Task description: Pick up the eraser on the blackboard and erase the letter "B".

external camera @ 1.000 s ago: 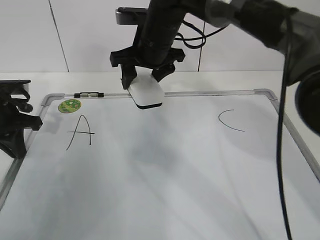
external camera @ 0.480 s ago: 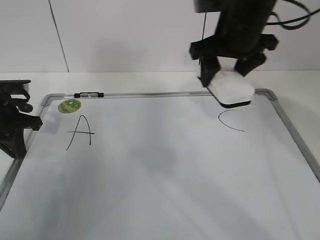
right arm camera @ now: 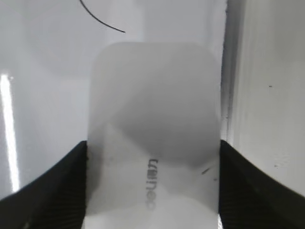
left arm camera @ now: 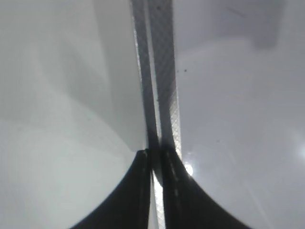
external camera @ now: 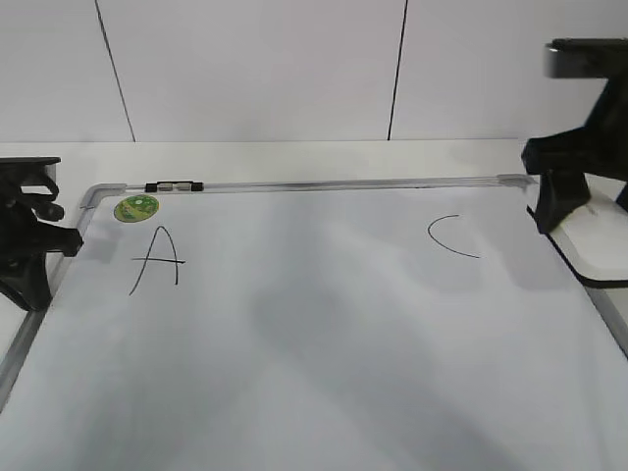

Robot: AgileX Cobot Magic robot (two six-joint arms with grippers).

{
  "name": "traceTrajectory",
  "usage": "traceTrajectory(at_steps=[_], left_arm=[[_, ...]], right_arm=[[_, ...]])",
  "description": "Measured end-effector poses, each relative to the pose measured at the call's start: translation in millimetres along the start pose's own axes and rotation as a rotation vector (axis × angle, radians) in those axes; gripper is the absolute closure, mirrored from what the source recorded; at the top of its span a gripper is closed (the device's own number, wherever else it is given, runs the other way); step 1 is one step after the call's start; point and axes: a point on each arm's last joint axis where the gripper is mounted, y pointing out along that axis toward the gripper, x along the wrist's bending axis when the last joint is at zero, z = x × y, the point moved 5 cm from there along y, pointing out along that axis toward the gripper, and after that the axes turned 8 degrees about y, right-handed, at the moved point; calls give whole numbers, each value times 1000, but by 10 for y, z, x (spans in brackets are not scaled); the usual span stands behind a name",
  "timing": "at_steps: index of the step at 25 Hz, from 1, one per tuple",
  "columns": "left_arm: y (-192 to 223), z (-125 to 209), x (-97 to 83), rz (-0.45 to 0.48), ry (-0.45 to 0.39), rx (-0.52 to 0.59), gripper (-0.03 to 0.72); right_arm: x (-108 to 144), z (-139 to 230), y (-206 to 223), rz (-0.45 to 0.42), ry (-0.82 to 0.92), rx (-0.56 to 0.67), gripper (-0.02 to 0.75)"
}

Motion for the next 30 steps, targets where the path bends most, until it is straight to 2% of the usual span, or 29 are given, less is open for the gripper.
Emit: traceTrajectory(at_steps=[7, 11, 16, 25, 30], left_arm=[[0, 9, 1, 0, 1, 7, 667], [0, 12, 0, 0, 1, 8, 667], [2, 17, -3, 2, 0, 12, 667], [1, 22, -4, 3, 0, 17, 667], [0, 24, -4, 3, 0, 18, 667]], right_arm=[[-191, -8, 297, -14, 30, -82, 197], [-254, -116, 401, 20, -10, -135, 197], [-302, -176, 654, 53, -32, -108, 197], [-265, -286, 920, 50, -69, -133, 197], [-273, -281, 1051, 64, -84, -107, 197]])
